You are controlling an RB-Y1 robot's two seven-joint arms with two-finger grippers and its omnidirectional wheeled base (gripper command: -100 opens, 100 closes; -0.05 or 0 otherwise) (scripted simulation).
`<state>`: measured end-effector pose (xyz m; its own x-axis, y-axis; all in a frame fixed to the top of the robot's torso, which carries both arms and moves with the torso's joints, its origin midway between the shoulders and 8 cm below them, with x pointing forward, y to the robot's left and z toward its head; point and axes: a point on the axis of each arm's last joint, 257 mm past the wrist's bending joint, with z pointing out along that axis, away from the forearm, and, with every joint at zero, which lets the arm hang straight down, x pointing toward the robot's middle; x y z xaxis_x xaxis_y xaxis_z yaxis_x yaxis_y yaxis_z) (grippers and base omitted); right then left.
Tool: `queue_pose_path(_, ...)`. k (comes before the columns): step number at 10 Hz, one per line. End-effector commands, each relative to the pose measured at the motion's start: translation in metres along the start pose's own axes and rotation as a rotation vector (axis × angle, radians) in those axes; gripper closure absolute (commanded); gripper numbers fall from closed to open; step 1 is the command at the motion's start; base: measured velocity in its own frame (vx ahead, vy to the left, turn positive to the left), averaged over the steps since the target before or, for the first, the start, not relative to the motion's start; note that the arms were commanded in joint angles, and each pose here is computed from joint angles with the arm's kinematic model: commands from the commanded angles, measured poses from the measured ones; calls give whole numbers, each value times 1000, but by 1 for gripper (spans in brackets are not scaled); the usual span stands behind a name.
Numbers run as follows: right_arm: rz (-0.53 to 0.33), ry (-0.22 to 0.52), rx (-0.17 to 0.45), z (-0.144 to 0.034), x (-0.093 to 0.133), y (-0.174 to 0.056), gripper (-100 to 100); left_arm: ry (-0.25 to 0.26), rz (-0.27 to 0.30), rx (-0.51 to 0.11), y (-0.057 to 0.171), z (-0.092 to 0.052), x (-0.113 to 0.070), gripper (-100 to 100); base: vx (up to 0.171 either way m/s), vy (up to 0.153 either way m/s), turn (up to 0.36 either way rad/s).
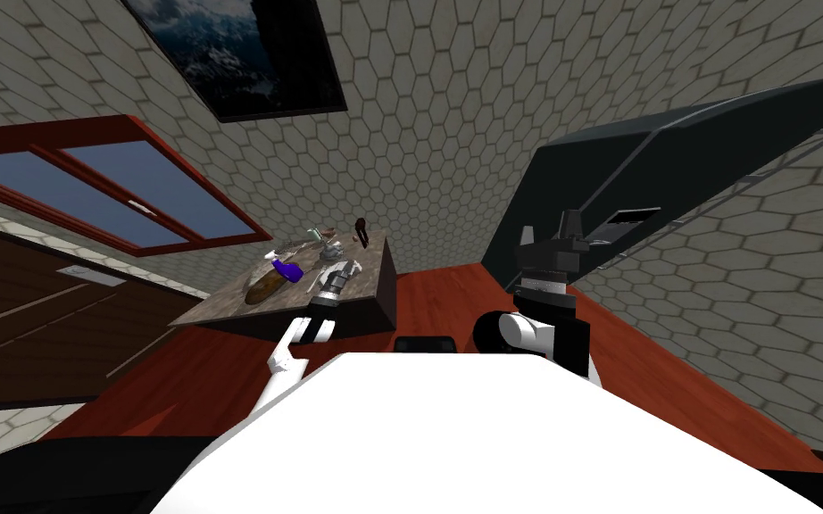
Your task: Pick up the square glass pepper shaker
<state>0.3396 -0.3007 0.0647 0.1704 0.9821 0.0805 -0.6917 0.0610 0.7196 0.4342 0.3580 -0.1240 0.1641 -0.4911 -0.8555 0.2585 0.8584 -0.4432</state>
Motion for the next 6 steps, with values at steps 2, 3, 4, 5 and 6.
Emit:
queue_pose_path(2,0,0,0,0,0,0,0,53,31,-61,29,-6,14,-100,90,-14,-10)
queue_pose_path(3,0,0,0,0,0,0,0,89,52,-101,48,-11,25,-100,88,-37,-12)
queue_pose_path(4,0,0,0,0,0,0,0,124,73,-141,67,-18,34,-100,147,-30,-11)
queue_pose_path(5,0,0,0,0,0,0,0,153,94,-171,81,-23,40,-100,182,-19,-12)
queue_pose_path(6,0,0,0,0,0,0,0,159,93,-182,86,-26,43,-100,109,-15,0)
